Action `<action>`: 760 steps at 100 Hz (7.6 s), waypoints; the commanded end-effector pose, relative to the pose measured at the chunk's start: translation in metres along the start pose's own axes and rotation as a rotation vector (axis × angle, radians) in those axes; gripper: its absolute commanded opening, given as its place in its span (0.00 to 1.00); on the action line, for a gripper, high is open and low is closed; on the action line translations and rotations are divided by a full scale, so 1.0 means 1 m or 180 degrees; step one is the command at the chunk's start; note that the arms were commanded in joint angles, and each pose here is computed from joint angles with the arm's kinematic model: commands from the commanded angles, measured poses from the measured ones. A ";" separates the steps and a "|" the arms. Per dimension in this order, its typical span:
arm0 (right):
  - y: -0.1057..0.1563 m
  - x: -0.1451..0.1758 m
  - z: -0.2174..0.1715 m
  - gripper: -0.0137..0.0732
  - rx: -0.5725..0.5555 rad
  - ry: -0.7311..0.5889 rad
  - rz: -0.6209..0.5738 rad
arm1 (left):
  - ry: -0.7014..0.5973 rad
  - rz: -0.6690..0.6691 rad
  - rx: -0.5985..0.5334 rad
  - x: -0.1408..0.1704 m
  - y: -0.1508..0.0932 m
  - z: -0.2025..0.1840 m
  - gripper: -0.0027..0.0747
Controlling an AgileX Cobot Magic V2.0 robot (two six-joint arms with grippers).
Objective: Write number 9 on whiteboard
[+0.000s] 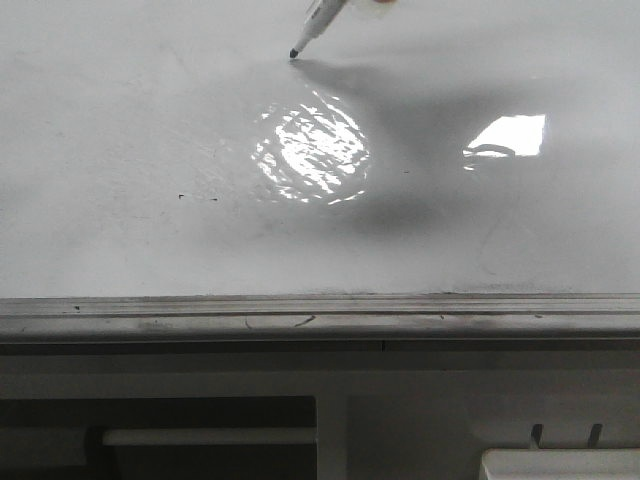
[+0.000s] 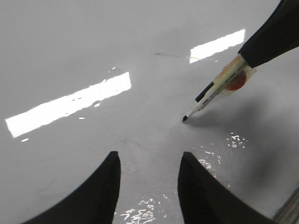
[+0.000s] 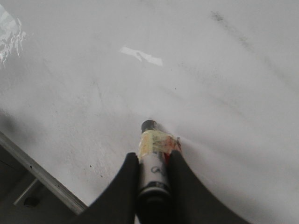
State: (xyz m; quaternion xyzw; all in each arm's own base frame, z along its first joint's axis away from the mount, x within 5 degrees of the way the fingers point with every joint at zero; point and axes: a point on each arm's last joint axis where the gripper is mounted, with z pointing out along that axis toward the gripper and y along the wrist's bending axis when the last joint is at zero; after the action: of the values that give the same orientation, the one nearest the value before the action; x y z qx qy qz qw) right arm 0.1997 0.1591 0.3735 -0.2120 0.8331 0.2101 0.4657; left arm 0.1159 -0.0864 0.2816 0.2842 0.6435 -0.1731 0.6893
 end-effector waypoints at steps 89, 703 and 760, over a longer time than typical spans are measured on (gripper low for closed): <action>0.003 -0.034 -0.012 0.07 0.0239 -0.0114 -0.0241 | -0.0426 -0.0092 -0.0046 -0.018 0.003 0.000 0.39; -0.012 0.193 -0.099 0.07 -0.1019 -0.1760 -0.0790 | -0.0320 -0.0913 0.0903 0.008 -0.020 -0.098 0.01; -0.012 0.193 -0.099 0.07 -0.1019 -0.1760 -0.0790 | -0.0337 -0.0666 -0.1002 0.073 0.004 -0.087 0.01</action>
State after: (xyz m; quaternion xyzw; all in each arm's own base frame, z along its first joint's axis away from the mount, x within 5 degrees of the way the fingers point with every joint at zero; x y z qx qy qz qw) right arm 0.0475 0.0634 0.2357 -0.3213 0.6385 0.3105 0.6266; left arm 0.0548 -0.0260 0.2120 0.1449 0.6654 -0.1669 0.7130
